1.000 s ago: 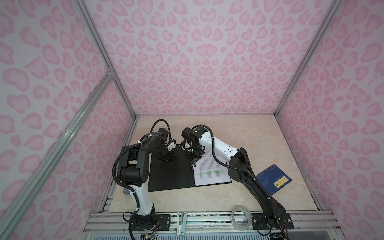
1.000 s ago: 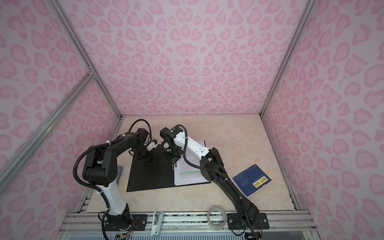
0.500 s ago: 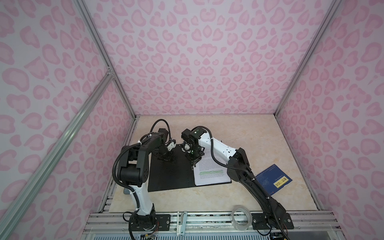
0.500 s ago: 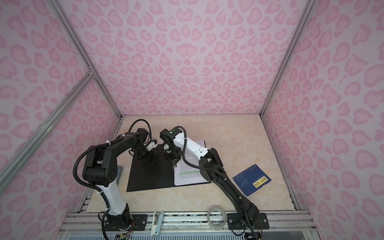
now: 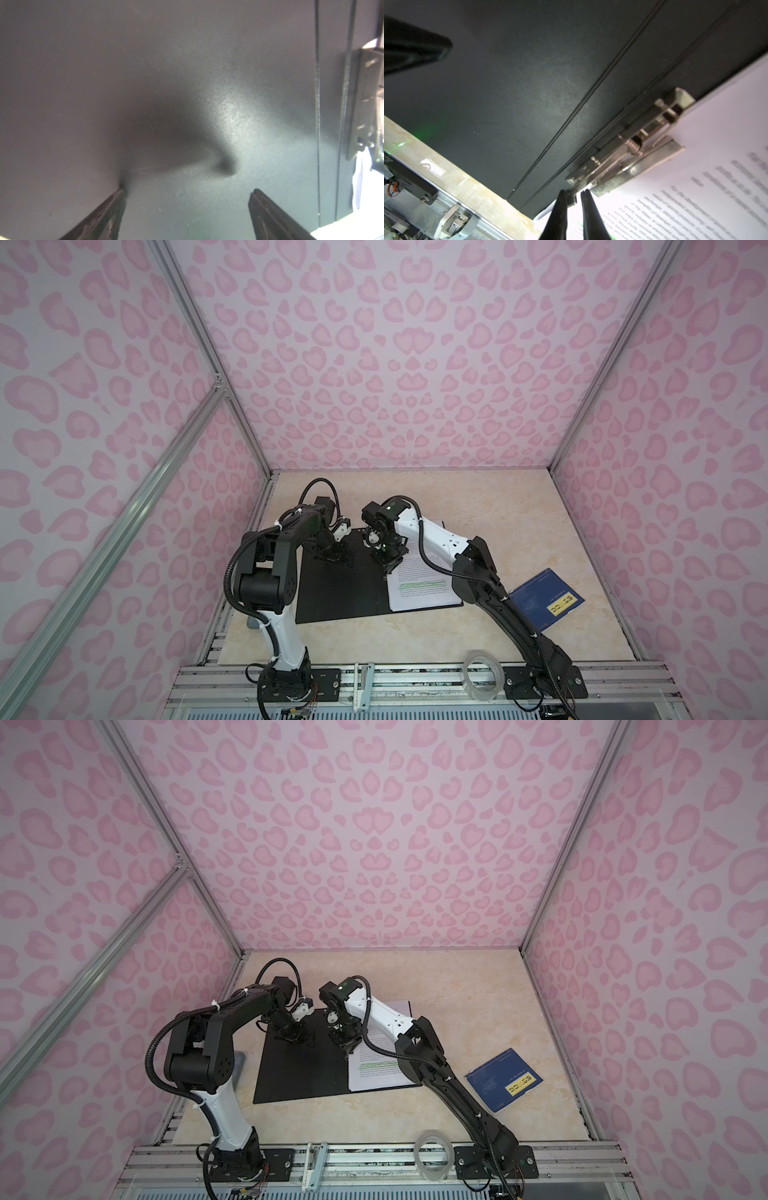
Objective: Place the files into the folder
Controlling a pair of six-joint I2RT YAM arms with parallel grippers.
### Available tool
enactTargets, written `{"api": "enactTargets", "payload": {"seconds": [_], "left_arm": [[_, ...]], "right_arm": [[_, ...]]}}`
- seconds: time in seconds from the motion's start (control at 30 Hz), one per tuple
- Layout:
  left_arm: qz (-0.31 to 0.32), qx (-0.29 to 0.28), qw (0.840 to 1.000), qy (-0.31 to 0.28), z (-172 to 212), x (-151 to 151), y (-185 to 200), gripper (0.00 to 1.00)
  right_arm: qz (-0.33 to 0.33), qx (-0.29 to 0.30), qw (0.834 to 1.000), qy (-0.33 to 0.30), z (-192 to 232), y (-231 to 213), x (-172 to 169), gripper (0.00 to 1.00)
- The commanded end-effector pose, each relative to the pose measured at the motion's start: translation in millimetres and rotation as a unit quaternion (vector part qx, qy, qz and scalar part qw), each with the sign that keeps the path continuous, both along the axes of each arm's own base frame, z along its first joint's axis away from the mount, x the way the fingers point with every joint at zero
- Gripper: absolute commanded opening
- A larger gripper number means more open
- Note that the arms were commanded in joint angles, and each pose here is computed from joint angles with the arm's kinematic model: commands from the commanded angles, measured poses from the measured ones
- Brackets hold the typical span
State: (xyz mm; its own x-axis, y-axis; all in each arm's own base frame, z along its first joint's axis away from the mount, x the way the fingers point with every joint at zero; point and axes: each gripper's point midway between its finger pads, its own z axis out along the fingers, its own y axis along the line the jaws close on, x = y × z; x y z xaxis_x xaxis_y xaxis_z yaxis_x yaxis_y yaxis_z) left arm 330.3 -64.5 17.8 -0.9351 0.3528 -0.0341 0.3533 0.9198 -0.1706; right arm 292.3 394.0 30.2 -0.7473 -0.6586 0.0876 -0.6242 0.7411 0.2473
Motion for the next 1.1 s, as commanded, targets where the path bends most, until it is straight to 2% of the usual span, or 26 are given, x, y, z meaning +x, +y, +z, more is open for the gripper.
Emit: {"api": "enactTargets", "payload": {"seconds": [0.0,0.73,1.07], "left_arm": [[0.003,0.013,1.000,0.009,-12.1,-2.2,6.8,0.96],[0.006,0.007,1.000,0.017,-15.7,-8.5,7.5,0.96],[0.007,0.005,1.000,0.018,-15.4,-11.2,7.8,0.95]], "right_arm": [[0.009,-0.062,0.998,-0.003,-16.5,-22.9,-1.3,0.17],[0.006,-0.055,0.998,-0.002,-24.8,-16.6,-1.0,0.14],[-0.009,-0.031,0.999,-0.004,-22.2,-7.7,-4.4,0.12]]}}
